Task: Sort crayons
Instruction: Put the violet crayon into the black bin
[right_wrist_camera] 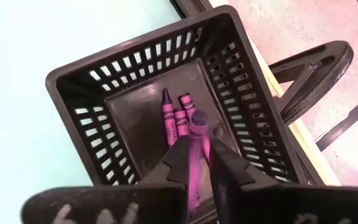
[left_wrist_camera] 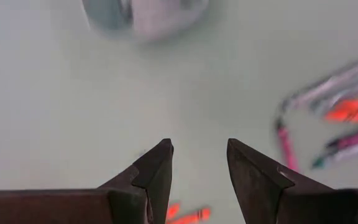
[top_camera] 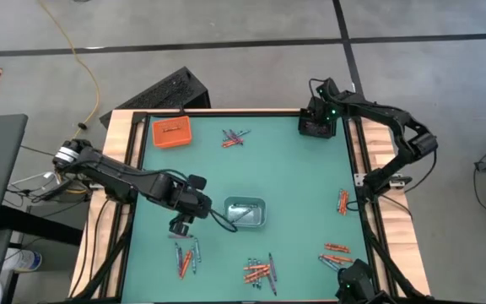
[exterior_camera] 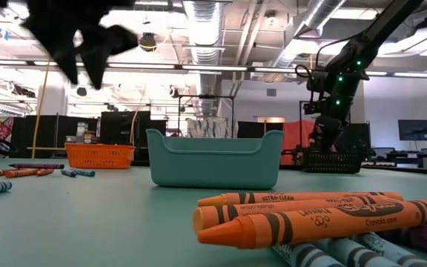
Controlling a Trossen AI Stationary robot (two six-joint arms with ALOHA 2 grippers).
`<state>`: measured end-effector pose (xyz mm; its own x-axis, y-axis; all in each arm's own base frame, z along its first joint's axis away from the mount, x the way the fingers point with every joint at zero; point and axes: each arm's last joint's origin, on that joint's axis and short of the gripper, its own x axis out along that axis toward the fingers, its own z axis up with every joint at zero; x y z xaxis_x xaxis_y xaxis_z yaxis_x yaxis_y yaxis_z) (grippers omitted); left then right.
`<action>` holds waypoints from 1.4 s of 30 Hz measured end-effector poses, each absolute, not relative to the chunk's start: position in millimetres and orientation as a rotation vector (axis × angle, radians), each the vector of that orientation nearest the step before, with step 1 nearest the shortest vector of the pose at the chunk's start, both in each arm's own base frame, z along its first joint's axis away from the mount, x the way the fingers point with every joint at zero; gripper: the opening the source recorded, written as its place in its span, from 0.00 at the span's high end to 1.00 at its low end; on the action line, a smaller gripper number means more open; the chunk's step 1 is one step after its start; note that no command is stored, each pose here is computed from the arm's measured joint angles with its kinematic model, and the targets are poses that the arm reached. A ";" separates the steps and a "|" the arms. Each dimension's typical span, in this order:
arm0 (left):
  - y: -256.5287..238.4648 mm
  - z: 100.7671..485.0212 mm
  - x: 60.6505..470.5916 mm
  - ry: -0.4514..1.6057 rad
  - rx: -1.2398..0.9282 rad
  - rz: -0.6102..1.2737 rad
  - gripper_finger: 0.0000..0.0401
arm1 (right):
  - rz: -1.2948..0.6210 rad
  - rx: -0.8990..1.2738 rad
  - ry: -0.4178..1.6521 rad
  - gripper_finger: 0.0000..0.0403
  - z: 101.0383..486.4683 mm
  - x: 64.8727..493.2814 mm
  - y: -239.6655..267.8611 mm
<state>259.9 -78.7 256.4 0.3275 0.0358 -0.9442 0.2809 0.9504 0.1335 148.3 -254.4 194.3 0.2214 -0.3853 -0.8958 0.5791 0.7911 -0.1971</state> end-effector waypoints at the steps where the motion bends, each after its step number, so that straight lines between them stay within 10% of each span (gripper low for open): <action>1: -77.4 250.2 256.1 1.263 0.294 -0.144 0.65 | -0.672 0.194 1.171 0.85 194.3 148.3 -254.4; 17: -25.0 215.4 150.7 1.255 -0.008 0.180 0.65 | -0.651 0.221 1.149 0.83 194.2 149.6 -253.3; 42: 17.8 166.9 188.0 1.587 -0.162 0.271 0.65 | -0.675 0.084 0.893 0.50 262.0 155.7 -212.7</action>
